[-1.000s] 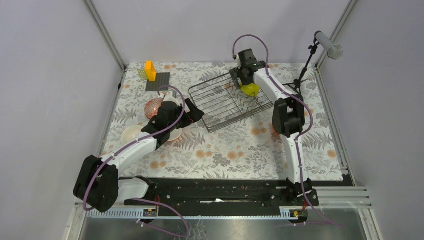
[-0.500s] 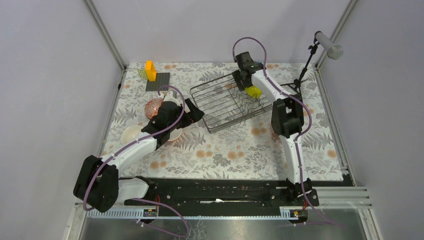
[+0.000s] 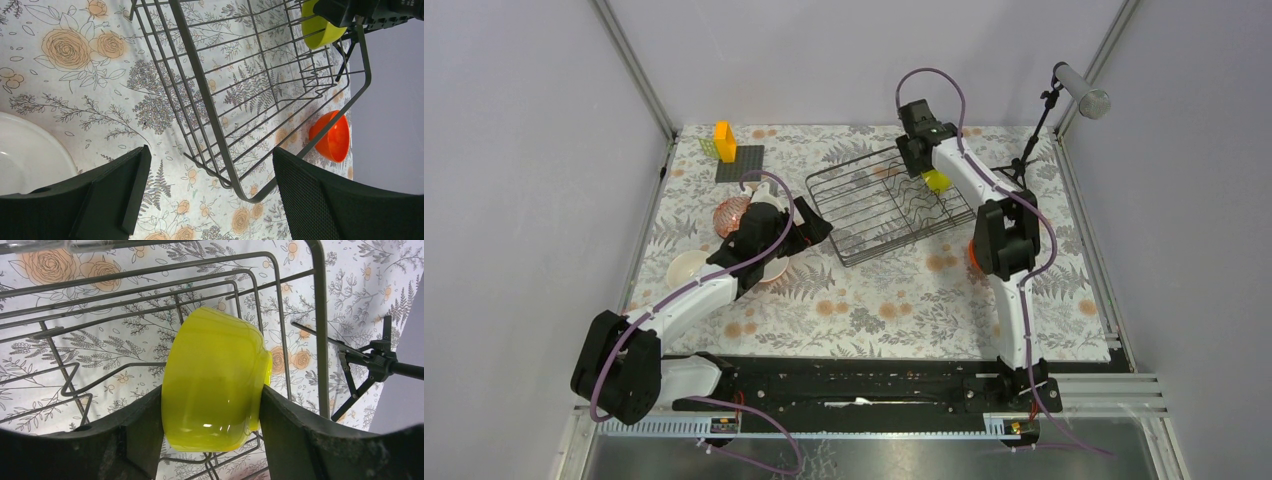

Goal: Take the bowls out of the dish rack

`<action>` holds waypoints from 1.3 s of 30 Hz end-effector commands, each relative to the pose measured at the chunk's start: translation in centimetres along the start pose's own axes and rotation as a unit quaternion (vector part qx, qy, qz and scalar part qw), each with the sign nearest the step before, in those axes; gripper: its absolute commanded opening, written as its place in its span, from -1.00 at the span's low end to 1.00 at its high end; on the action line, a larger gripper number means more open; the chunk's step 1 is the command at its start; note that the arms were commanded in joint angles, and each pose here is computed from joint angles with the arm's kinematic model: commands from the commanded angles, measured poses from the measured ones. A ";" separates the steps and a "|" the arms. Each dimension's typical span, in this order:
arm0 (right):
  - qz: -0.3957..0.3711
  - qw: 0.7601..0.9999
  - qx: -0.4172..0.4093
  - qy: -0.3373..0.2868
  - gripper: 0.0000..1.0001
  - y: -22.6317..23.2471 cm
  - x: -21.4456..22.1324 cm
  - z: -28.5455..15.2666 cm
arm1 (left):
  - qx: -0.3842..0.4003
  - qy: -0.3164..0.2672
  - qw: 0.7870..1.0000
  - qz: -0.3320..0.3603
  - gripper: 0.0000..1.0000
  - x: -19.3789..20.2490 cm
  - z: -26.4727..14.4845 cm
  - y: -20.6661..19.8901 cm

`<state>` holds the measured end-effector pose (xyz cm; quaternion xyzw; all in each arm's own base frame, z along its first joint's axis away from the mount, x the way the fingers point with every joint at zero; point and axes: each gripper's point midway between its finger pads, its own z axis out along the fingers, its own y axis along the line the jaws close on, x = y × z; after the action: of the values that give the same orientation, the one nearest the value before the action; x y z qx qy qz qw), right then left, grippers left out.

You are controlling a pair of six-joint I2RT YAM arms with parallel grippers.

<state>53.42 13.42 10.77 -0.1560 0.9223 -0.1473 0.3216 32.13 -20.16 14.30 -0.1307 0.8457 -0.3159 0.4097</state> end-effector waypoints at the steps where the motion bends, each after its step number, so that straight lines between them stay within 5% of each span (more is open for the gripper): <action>1: 0.043 0.997 0.013 -0.055 0.31 -2.7 -3.2 -5.0 | 0.041 -0.029 0.999 0.004 0.94 -2.2 -0.4 -2.8; 12: 0.095 0.990 0.007 -0.107 0.19 -4.6 -5.0 -10.2 | 0.047 -0.035 0.998 0.003 0.93 -2.4 -1.0 -3.0; 24: 0.193 0.947 -0.162 -0.199 0.15 -0.9 -4.3 -17.2 | 0.080 -0.027 0.996 0.002 0.94 -2.0 -1.5 -4.1; 30: 0.246 0.904 -0.275 -0.217 0.08 1.8 -3.8 -21.0 | 0.153 -0.017 0.988 0.012 0.87 -2.2 -2.2 -7.1; 39: 0.289 0.797 -0.482 -0.222 0.03 6.3 -4.0 -28.0 | 0.239 0.006 0.971 -0.020 0.46 -3.3 -2.3 -11.7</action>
<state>39.58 22.22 25.42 -0.0268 0.8492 0.3127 0.4246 31.47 -24.43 19.64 -0.0722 0.7962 -0.4457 0.4027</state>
